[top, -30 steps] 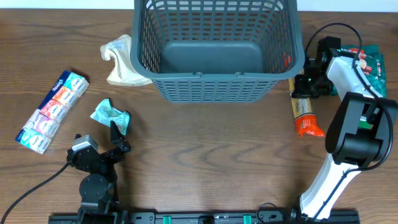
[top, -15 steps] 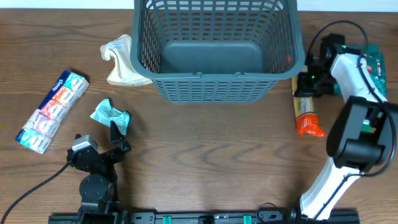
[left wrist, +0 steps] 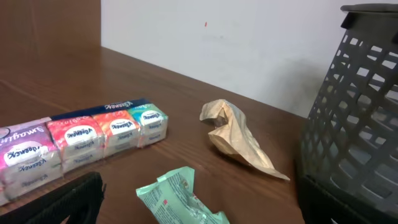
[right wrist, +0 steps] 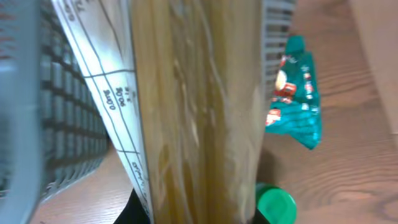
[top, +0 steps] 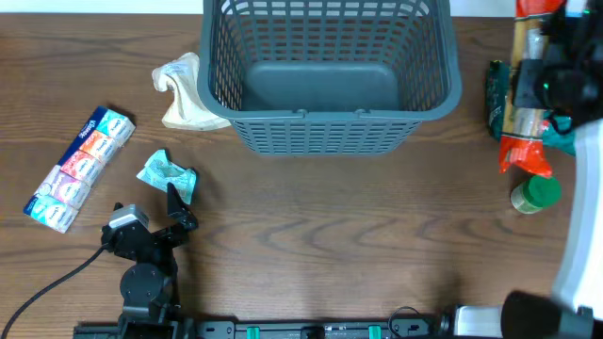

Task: Pack container
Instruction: 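Lift the spaghetti packet with the right gripper toward the basket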

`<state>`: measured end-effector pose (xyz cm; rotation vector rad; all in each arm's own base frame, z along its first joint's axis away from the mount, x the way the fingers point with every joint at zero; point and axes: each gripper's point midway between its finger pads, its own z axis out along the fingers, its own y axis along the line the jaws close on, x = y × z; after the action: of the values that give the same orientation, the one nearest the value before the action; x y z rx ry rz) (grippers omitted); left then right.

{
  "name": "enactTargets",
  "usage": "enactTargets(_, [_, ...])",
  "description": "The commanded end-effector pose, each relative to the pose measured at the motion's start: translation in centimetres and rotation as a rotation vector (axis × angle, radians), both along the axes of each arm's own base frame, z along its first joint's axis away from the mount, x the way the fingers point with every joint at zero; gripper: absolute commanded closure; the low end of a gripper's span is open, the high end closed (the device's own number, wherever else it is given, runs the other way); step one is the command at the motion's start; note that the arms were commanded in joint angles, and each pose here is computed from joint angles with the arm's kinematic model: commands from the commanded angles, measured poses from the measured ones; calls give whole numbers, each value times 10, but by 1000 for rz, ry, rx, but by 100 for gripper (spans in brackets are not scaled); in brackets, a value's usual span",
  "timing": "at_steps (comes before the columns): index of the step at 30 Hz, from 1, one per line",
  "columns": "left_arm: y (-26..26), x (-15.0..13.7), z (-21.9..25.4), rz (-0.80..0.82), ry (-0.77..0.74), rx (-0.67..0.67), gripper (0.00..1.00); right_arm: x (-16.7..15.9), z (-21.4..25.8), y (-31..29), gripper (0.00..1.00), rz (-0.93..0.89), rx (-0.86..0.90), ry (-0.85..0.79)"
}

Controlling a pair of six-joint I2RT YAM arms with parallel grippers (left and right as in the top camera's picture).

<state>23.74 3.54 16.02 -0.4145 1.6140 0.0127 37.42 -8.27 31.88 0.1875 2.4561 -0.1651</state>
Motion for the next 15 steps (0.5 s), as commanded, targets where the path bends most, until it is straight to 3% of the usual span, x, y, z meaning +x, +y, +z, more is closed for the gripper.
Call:
enactTargets(1, [2, 0, -16, 13, 35, -4, 1, -15, 47, 7, 99, 10, -39, -135])
enactTargets(6, [2, 0, -16, 13, 35, -4, 1, -24, 82, 35, 99, 161, -127, -240])
enactTargets(15, [2, 0, -16, 13, 35, -4, 1, -12, 142, 97, 99, 351, -129, -440])
